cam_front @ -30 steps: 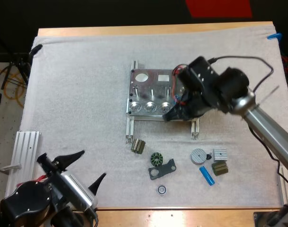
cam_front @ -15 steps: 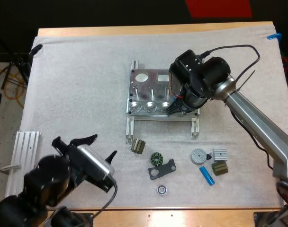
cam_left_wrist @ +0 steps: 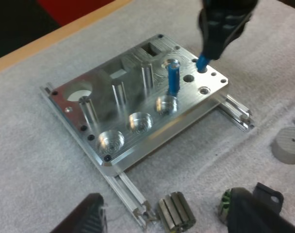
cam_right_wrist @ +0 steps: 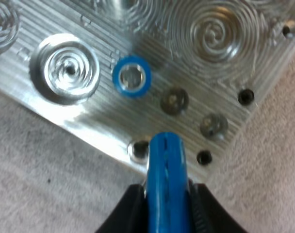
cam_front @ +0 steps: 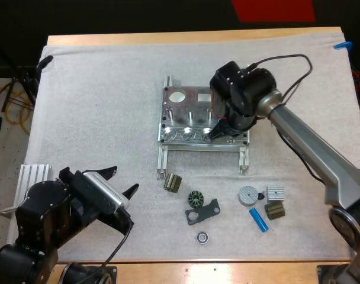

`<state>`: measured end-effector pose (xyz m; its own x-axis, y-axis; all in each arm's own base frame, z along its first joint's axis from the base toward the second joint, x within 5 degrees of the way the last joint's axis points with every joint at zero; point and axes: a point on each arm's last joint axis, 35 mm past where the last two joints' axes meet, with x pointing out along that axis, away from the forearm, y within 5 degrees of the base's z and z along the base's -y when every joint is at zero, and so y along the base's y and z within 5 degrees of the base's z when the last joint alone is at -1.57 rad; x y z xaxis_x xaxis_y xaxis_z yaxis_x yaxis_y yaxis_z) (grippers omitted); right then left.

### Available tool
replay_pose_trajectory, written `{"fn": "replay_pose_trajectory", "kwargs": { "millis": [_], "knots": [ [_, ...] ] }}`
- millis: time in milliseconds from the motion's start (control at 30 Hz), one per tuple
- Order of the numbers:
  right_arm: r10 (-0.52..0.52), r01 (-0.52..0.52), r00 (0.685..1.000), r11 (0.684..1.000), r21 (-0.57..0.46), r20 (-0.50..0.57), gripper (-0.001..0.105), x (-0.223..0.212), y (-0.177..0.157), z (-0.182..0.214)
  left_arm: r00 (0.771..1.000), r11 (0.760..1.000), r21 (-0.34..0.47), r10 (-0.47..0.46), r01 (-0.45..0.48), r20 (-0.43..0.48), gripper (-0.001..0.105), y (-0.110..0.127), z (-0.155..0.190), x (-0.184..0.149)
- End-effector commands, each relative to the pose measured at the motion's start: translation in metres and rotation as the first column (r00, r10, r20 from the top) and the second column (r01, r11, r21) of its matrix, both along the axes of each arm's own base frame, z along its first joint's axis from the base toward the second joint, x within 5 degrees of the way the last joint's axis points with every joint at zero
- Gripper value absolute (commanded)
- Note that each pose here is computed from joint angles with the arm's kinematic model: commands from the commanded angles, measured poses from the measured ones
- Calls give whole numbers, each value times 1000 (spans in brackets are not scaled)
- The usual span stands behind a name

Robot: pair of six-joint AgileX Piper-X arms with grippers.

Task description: Load cells from left to right

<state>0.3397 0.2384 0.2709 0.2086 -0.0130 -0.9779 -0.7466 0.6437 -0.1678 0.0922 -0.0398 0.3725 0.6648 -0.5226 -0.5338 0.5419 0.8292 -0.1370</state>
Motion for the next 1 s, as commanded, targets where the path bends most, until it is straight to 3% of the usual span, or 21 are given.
{"fn": "replay_pose_trajectory", "kwargs": {
  "millis": [0,300,967],
  "knots": [
    [4,-4,1000,1000,1,26,0,4,0,1,1000,1000,-5,-13,13,2,54,0,0,0],
    [-4,4,998,1000,-7,56,0,16,5,-11,999,999,-11,-33,33,3,54,-1,0,-1],
    [-20,20,1000,1000,12,-22,0,25,-2,-30,999,999,-16,-39,40,4,54,-1,1,-1]
  ]
}}
